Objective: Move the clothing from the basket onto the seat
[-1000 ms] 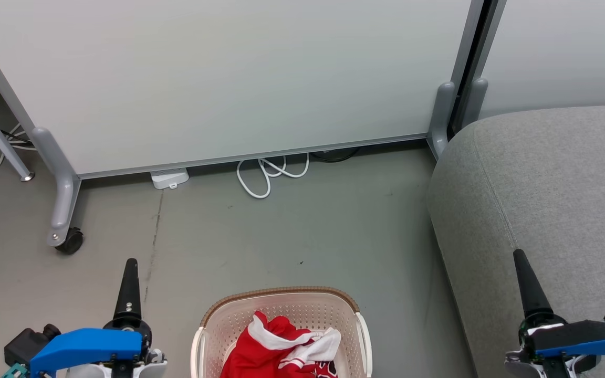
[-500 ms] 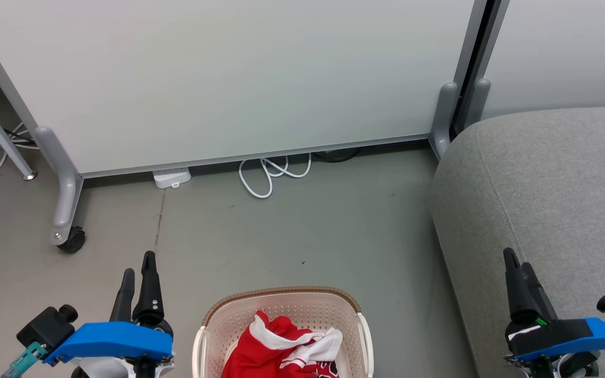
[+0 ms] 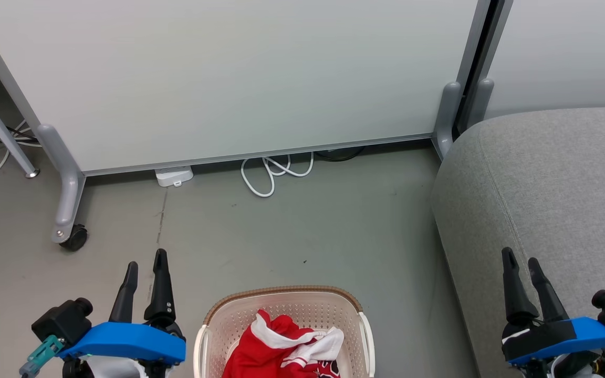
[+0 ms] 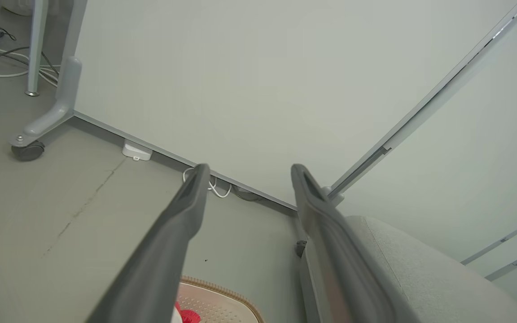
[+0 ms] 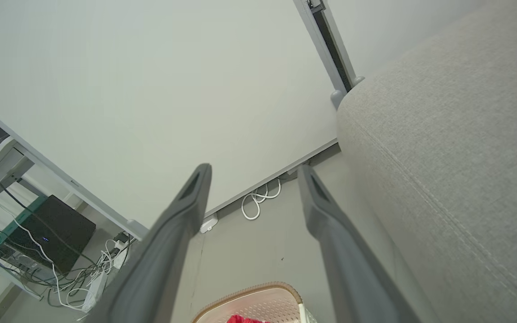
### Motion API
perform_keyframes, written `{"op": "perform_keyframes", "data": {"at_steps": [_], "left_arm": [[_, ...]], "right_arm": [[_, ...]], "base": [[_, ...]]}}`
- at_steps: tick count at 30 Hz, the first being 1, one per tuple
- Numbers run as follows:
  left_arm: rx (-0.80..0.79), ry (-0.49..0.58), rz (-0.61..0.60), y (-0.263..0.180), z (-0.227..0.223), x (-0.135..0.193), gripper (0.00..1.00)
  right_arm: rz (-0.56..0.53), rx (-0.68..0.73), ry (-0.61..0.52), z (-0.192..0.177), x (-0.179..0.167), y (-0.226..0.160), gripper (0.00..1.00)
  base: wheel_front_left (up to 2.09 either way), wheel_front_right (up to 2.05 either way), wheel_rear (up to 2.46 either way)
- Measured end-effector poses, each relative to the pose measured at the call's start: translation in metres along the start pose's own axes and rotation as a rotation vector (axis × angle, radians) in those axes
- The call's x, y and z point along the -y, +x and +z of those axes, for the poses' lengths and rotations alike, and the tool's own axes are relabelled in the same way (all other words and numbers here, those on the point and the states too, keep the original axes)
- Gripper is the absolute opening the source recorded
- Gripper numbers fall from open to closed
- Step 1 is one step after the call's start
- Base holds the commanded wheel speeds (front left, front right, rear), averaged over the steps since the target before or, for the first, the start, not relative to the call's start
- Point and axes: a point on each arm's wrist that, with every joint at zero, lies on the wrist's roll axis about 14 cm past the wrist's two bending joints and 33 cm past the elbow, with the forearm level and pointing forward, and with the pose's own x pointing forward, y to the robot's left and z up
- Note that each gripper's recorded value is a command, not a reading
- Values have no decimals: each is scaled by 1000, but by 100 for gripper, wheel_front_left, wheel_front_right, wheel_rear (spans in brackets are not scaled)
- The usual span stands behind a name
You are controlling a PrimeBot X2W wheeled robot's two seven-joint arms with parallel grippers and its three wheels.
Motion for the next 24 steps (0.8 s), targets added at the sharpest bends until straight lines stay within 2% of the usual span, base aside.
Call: {"op": "perform_keyframes", "data": {"at_steps": [24], "left_arm": [[4, 233, -32, -3, -6, 2, 100]], "right_arm": [[48, 18, -278, 2, -9, 2, 100]], "base": [[0, 0, 0]]}}
